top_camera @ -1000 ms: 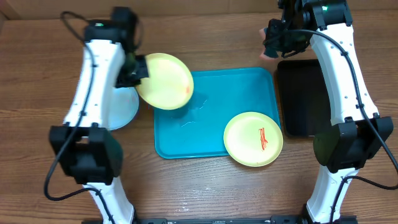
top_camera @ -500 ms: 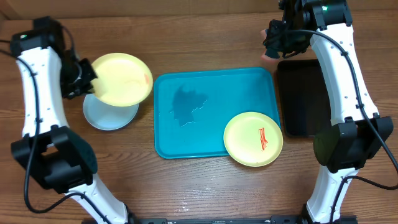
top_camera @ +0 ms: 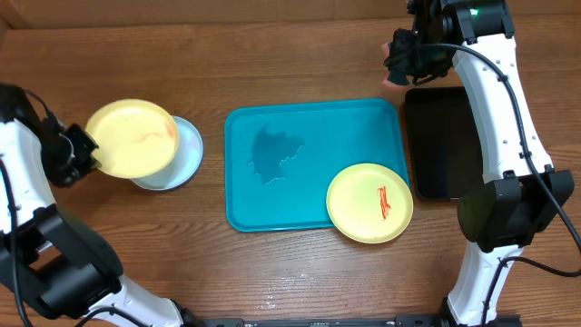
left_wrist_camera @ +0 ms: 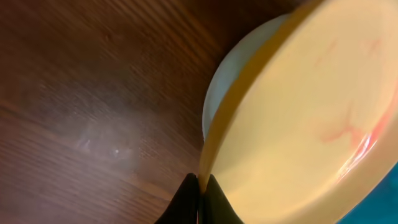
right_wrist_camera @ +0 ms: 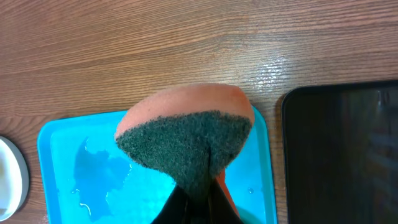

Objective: Clean dirty plates on tray and stack at the side
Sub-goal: 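Carry the yellow plate left and stack it on the white plate, then move left gripper to second yellow plate rim and pull it center, then scrub the second yellow plate with the sponge in the right gripper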

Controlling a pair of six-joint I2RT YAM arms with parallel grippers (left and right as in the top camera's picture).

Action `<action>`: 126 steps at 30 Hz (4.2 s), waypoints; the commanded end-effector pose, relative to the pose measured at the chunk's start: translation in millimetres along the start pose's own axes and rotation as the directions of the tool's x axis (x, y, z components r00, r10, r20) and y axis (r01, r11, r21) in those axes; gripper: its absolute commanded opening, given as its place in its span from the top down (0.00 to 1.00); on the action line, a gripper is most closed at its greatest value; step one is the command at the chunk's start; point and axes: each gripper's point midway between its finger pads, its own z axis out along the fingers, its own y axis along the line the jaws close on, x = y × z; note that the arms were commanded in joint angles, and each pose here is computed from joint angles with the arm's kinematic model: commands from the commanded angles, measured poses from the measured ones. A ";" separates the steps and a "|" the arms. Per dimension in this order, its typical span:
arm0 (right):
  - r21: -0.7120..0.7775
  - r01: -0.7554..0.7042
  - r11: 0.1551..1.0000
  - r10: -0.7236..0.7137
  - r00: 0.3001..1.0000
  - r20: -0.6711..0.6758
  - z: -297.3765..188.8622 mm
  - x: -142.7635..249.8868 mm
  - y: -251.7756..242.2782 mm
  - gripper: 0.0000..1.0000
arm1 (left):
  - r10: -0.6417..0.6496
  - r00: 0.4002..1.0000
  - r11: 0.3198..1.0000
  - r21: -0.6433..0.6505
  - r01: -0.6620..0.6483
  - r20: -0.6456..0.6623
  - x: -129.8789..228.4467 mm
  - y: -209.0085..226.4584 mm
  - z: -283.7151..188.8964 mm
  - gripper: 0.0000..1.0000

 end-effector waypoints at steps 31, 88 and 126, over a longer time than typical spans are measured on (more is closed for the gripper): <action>-0.006 0.000 1.000 0.000 0.999 0.044 -16.4 -5.8 2.4 0.96 | 0.205 0.979 0.977 0.052 -0.206 0.025 27.2 -50.3 40.5 0.49; -0.003 -0.002 1.000 0.002 0.999 0.033 -16.3 -3.0 1.6 0.96 | 0.857 0.386 0.497 0.346 -0.796 -0.342 379.9 -271.5 129.9 0.94; -0.087 0.085 0.993 -0.102 0.971 -0.216 89.1 104.6 94.8 0.96 | 0.558 0.819 0.824 -0.025 -0.566 -0.135 199.7 -248.5 117.7 0.96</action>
